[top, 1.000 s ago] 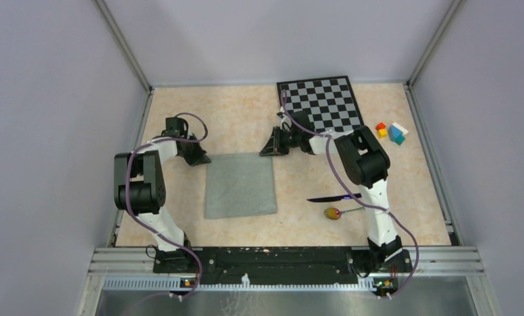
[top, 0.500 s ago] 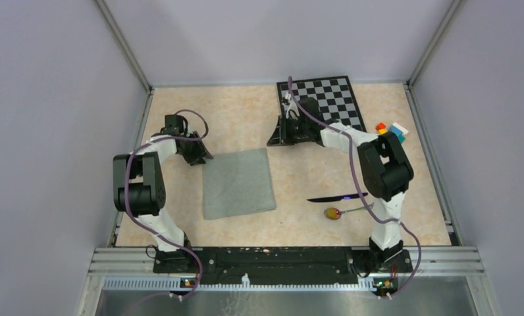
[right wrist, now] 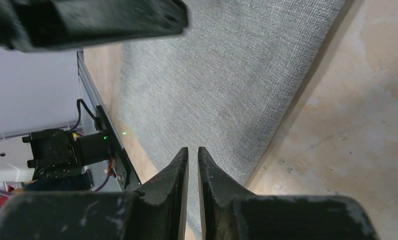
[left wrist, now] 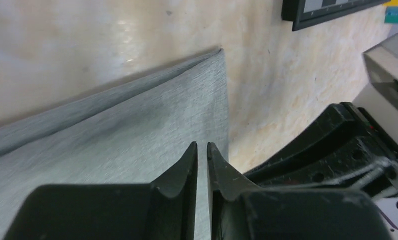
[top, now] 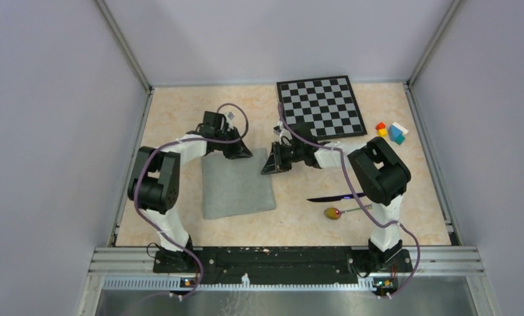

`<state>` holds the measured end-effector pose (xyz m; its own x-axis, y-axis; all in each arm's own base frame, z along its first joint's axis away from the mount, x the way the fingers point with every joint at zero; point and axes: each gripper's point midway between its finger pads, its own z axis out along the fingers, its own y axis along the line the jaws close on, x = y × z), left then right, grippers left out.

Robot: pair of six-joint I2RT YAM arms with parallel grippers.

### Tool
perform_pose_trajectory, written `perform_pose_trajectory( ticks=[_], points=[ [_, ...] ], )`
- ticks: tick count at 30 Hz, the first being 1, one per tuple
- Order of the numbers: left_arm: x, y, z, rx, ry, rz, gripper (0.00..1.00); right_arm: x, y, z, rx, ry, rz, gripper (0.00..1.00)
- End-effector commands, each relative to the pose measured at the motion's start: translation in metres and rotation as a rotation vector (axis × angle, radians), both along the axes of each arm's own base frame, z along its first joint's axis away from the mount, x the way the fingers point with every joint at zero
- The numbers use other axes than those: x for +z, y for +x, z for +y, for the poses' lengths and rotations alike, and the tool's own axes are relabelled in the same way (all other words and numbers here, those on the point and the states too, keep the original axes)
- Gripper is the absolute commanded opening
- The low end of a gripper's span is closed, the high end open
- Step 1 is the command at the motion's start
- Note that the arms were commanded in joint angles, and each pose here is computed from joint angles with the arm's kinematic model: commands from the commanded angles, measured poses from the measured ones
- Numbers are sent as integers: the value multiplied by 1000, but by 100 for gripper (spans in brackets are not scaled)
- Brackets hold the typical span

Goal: Fold the napkin into a case and place the utensils inside
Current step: Smooth out the square-folded napkin at the center of the board.

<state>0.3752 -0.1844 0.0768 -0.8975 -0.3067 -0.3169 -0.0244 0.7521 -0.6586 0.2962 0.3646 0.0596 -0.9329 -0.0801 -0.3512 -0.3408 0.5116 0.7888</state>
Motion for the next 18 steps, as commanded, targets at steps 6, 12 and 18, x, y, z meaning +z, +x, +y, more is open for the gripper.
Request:
perform_pose_trajectory(
  ticks=[6, 12, 18],
  points=[
    [-49, 19, -33, -3, -45, 73, 13, -18, -6, -6, 13, 8, -30, 10],
    [-71, 11, -19, 19, 6, 118, 12, -48, -27, -33, 28, -99, -19, 9],
    [-68, 9, -7, 28, 38, 112, 12, -32, -34, -67, 15, -244, -119, 10]
  ],
)
